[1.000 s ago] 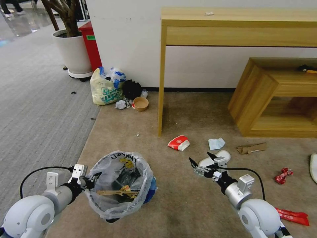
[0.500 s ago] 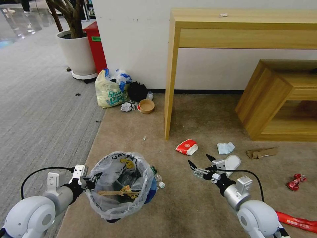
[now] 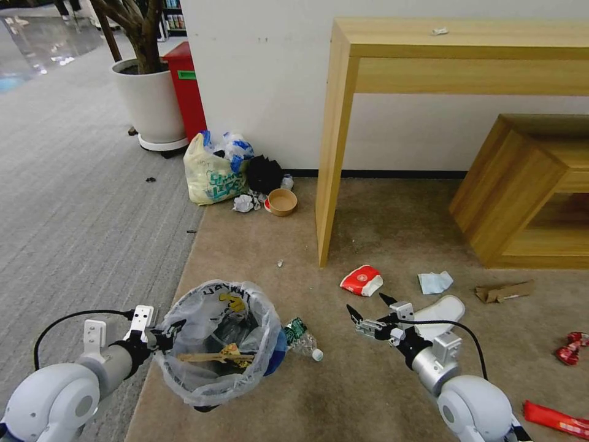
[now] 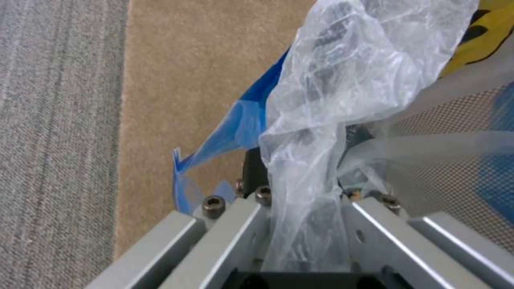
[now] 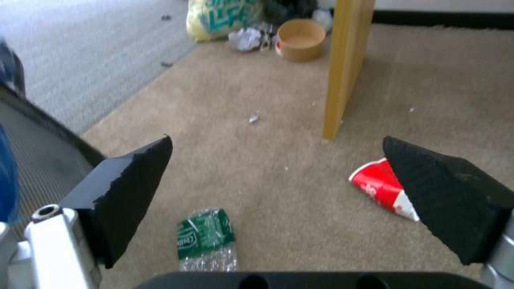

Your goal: Pick up the trash bin and place the garbage on the floor into it.

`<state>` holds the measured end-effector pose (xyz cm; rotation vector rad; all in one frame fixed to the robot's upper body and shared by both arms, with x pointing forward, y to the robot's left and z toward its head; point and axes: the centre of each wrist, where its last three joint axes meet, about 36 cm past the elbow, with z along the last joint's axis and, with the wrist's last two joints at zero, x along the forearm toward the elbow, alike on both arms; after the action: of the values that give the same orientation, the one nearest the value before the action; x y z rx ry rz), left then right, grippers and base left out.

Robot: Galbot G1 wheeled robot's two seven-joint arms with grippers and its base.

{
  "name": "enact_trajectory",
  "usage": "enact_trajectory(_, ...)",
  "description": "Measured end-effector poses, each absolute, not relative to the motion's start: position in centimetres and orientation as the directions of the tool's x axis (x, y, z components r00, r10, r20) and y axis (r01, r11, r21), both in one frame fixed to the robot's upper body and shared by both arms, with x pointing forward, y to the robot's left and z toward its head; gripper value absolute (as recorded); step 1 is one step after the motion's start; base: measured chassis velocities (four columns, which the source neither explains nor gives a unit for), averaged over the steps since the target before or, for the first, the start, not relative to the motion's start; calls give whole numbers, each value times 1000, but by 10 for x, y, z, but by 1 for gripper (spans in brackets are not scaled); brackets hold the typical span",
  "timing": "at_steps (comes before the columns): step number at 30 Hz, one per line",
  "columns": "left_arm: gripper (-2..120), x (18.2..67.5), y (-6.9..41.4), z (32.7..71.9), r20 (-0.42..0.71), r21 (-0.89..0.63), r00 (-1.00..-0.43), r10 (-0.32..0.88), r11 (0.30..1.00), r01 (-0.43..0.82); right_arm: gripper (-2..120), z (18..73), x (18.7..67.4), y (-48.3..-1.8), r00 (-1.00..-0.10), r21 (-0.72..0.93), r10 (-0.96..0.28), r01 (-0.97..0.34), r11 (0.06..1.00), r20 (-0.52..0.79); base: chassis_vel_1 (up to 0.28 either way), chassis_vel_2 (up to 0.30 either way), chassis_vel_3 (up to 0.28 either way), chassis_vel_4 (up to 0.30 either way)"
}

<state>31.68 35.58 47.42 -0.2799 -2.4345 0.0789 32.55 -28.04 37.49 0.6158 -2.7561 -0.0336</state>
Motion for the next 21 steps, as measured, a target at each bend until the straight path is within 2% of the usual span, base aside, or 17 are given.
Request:
enact_trajectory(7,0,317,356,473,624,-133,-750,220,976,175,100,356,333,-282,-823,78,-420,-424,902,382,0,5,2,-9)
enact_trajectory(16,0,318,357,475,624,-125,-752,214,977,175,100,313,345,-257,-713,129,-467,-475,871,524,0,0,0,0)
enact_trajectory(18,0,318,357,475,624,-125,-752,214,977,175,100,313,345,-257,-713,129,-467,-475,871,524,0,0,0,0)
enact_trajectory(21,0,318,356,476,624,-123,-752,213,977,175,100,280,356,-238,-640,132,-466,-498,857,611,0,0,0,0)
